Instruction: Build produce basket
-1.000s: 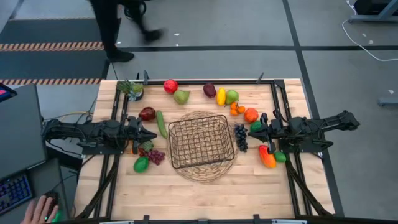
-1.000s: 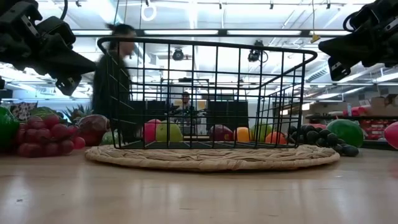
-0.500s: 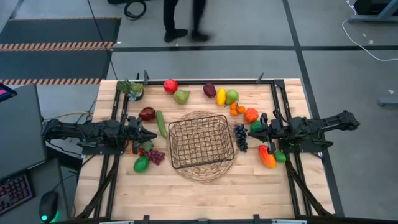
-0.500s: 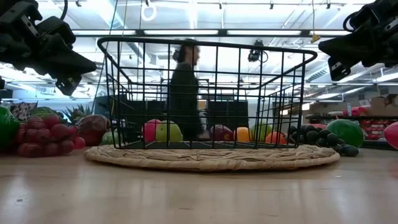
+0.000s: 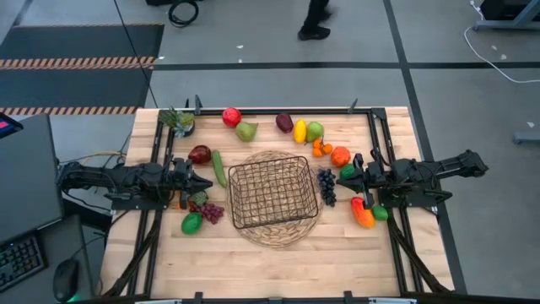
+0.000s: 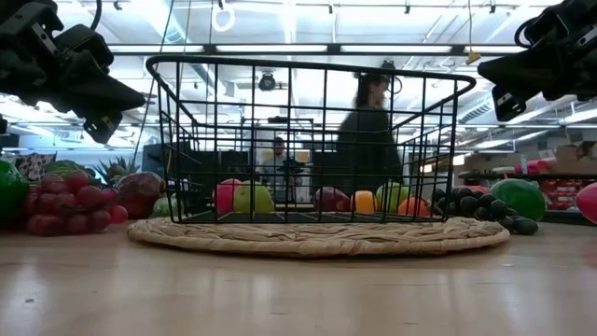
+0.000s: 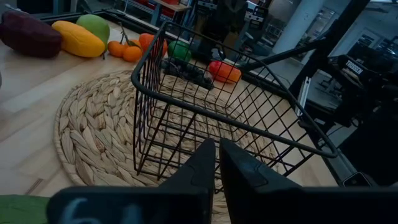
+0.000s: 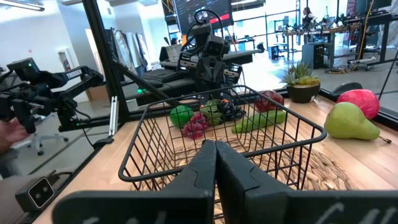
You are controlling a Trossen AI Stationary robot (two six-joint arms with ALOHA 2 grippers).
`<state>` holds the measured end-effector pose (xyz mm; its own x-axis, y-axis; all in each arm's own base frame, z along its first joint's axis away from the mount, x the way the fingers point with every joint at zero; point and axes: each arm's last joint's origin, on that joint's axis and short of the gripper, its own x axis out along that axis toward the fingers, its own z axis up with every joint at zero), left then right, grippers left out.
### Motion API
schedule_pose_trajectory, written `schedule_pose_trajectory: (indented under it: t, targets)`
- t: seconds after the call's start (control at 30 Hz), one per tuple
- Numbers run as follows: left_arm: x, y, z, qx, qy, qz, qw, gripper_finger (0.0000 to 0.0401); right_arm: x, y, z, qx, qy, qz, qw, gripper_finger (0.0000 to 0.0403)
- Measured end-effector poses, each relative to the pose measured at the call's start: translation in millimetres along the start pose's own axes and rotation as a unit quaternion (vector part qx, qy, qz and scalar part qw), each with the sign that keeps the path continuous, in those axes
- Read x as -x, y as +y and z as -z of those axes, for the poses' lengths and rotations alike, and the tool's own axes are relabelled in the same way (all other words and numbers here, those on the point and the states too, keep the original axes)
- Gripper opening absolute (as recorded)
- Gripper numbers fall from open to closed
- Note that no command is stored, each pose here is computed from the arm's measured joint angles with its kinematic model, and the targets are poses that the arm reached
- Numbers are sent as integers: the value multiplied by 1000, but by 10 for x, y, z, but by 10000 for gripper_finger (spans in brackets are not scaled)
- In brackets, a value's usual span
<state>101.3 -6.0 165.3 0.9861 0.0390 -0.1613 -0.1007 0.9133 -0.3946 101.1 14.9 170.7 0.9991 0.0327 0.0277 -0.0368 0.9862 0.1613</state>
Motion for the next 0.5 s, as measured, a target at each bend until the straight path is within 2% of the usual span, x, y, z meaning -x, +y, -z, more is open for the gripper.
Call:
schedule_pose_trajectory:
  t: [0.5]
  targets:
    - [0, 0, 0, 0, 0, 0, 1000, 28, 0, 0, 0, 0, 0, 0, 1000, 13]
